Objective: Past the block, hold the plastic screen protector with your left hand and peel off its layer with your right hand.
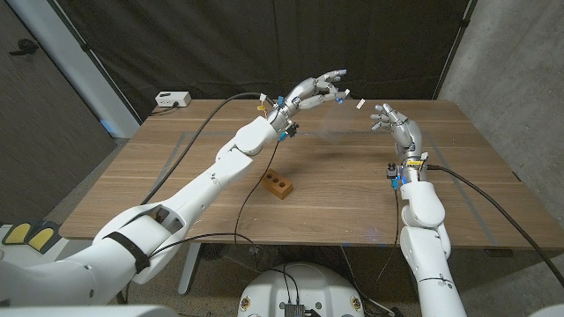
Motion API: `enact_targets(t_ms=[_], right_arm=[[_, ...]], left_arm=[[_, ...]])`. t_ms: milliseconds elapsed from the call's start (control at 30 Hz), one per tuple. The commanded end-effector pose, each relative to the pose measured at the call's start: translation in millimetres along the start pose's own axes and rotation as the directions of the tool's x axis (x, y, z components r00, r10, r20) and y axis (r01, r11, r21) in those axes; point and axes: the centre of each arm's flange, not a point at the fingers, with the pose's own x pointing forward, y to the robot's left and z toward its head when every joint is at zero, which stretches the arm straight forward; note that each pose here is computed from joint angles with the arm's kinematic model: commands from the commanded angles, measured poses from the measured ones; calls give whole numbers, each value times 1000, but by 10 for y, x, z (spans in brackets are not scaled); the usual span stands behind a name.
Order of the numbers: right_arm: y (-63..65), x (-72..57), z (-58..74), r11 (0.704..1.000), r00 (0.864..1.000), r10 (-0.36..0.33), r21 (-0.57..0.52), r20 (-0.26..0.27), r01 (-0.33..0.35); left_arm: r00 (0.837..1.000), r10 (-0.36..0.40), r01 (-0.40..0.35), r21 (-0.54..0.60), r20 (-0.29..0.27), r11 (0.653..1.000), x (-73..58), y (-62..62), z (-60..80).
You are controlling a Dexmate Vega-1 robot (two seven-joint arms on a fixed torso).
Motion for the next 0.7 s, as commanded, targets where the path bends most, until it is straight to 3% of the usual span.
enact_targets(t_ms=[33,267,700], right_arm=[[50,58,24,996,998,32,86,56,-37],[81,97,42,993,996,73,85,57,-78],[111,176,81,990,992,128,54,13,-129]], left_arm=[[1000,-5,5,6,-21,1000,5,-17,-56],[1000,-14,14,7,-26,1000,29,-12,-77],[998,-46,47,9,-36,999,64,-14,-132]])
